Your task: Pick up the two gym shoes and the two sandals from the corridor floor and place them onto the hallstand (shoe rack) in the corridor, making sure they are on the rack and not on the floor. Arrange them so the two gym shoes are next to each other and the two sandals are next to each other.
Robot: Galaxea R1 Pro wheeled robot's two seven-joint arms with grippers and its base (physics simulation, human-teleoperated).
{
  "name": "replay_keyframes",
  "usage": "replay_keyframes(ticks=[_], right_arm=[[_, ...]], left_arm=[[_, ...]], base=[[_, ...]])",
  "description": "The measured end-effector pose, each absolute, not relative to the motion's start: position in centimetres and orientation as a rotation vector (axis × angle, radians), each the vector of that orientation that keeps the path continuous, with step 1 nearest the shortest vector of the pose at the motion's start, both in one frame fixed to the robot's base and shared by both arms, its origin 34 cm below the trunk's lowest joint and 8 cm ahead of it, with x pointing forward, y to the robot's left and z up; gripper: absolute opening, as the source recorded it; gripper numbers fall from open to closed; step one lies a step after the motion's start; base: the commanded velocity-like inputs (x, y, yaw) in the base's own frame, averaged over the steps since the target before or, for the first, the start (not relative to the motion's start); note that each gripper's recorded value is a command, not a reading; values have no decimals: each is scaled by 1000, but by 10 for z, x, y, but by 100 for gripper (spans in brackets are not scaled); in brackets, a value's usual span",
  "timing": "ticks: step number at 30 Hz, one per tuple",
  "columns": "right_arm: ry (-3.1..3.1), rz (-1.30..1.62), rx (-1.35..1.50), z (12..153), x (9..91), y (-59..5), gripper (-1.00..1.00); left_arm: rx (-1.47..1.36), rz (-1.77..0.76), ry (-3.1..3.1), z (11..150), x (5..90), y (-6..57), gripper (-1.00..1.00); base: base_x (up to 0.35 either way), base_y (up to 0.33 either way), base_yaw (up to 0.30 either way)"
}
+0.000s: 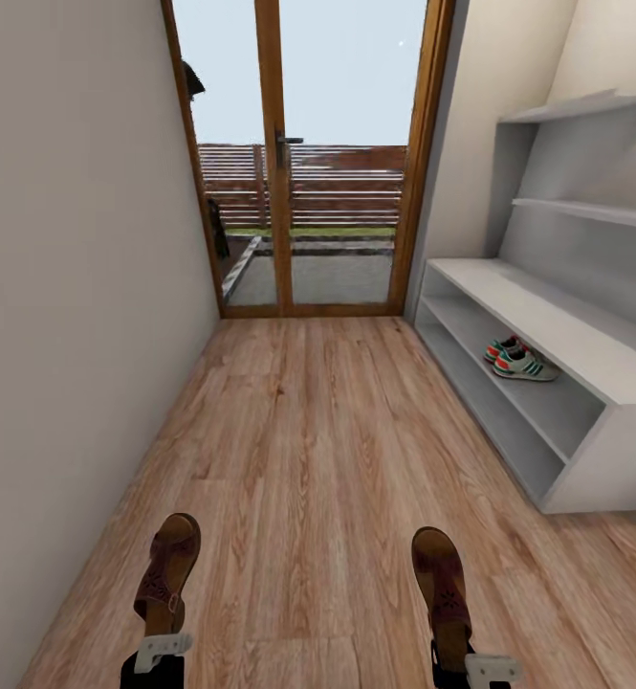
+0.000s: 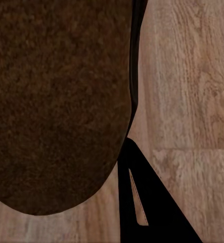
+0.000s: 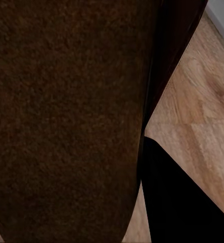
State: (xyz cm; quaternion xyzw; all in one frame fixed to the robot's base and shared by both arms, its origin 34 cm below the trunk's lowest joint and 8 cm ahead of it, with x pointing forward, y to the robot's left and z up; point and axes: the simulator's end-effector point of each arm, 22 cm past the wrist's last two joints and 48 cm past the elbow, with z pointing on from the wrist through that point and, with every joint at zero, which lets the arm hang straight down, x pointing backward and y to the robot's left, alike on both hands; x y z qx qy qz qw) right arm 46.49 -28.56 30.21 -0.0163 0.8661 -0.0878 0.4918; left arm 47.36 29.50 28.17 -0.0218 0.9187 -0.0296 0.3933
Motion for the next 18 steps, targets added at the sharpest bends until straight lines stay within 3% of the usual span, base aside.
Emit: replay_keyframes(ticks=[18], right_arm=[[2101,-213,-39,302,465,-286,-100]], left_arm=[[-56,-73,2330,282,474,296,-100]], base=[[339,0,0]])
